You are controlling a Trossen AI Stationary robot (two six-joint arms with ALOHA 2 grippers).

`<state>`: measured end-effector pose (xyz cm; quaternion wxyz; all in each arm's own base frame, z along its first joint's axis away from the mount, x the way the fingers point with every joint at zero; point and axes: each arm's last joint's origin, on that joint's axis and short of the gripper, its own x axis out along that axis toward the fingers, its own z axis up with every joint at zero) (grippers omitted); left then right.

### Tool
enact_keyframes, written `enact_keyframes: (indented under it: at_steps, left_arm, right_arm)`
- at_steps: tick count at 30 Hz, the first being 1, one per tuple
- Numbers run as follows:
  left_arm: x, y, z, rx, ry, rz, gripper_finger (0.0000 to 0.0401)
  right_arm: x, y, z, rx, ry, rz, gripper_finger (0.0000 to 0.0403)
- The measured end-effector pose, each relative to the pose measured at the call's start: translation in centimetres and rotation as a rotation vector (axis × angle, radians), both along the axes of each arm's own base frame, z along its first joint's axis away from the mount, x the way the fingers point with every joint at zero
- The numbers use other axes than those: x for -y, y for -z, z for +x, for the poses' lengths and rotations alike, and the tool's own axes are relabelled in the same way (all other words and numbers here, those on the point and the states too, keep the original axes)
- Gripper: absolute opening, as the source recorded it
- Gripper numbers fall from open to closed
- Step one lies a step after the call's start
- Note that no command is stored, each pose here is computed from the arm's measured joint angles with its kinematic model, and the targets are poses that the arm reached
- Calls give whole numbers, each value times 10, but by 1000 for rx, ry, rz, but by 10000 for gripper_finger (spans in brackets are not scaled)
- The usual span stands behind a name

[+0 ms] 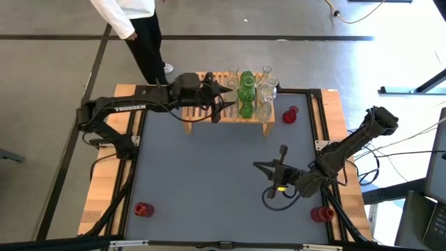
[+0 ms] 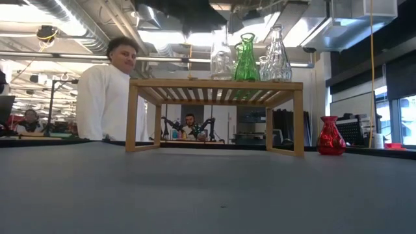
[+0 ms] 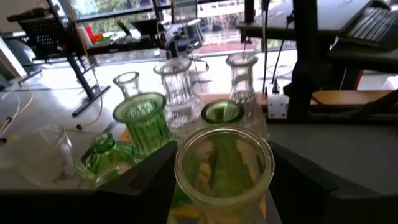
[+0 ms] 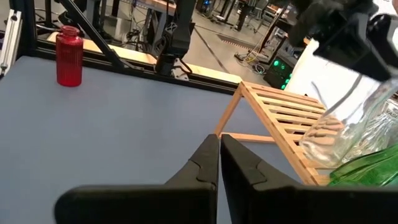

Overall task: Sort vases onto shelf
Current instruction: Put the transparent vase on the shelf aligned with the other transparent vase

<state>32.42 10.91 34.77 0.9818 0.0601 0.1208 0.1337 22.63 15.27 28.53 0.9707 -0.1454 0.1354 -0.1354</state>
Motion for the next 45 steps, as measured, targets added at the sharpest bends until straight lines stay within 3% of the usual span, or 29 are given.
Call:
enact_keyframes:
  at_steps: [45]
  left_arm:
    - [-9,10,4,-31,-17,-12,238]
  right_arm:
    - [0,0,0,0,1,7,12]
